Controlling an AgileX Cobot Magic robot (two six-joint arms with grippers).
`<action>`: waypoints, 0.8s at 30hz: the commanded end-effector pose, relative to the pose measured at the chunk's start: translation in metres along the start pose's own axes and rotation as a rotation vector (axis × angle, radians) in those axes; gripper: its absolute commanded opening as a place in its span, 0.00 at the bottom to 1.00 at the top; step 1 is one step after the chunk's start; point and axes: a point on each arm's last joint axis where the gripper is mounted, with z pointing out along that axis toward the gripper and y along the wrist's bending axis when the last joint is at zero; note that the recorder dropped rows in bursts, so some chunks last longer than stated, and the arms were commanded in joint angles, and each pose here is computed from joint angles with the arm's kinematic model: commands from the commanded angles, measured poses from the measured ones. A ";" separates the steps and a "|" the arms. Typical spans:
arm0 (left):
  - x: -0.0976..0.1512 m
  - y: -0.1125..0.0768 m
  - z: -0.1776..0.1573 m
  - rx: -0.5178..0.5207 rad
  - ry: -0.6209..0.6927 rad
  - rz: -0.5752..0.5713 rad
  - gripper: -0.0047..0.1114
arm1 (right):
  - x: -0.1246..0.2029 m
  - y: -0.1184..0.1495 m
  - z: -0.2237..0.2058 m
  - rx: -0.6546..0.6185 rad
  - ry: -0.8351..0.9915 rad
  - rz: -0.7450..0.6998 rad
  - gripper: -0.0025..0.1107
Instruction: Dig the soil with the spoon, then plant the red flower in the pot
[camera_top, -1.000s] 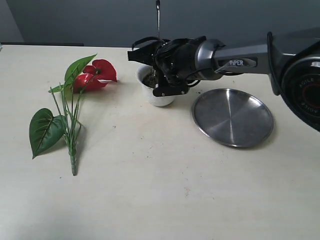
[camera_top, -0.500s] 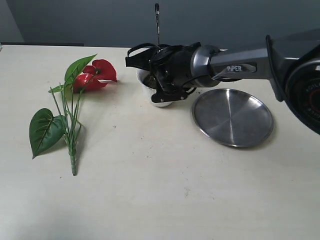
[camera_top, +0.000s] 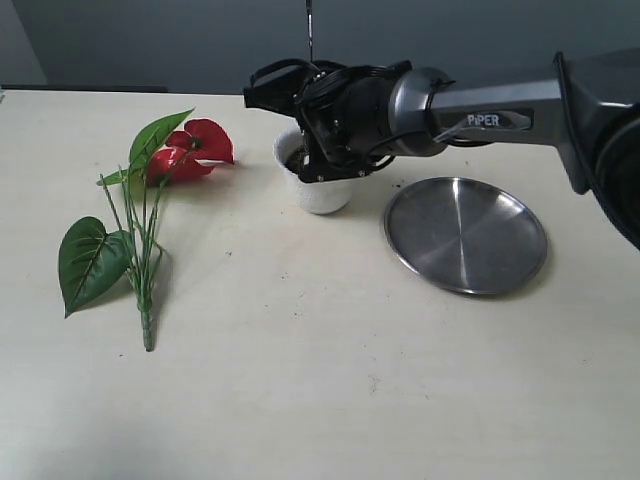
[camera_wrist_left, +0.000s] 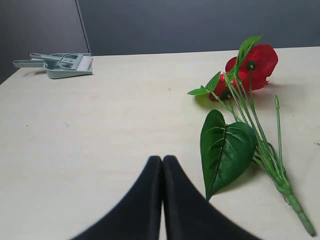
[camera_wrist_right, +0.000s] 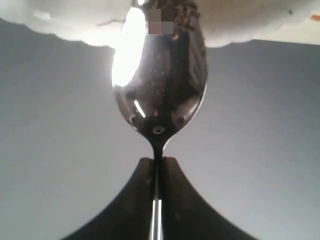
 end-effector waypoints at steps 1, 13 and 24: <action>0.001 0.000 0.000 0.003 -0.009 0.002 0.04 | 0.014 0.005 0.004 0.004 0.026 0.031 0.02; 0.001 0.000 0.000 0.003 -0.009 0.002 0.04 | 0.001 0.013 0.018 0.011 -0.021 0.035 0.02; 0.001 0.000 0.000 0.003 -0.009 0.002 0.04 | -0.016 0.012 0.025 0.000 -0.073 0.074 0.02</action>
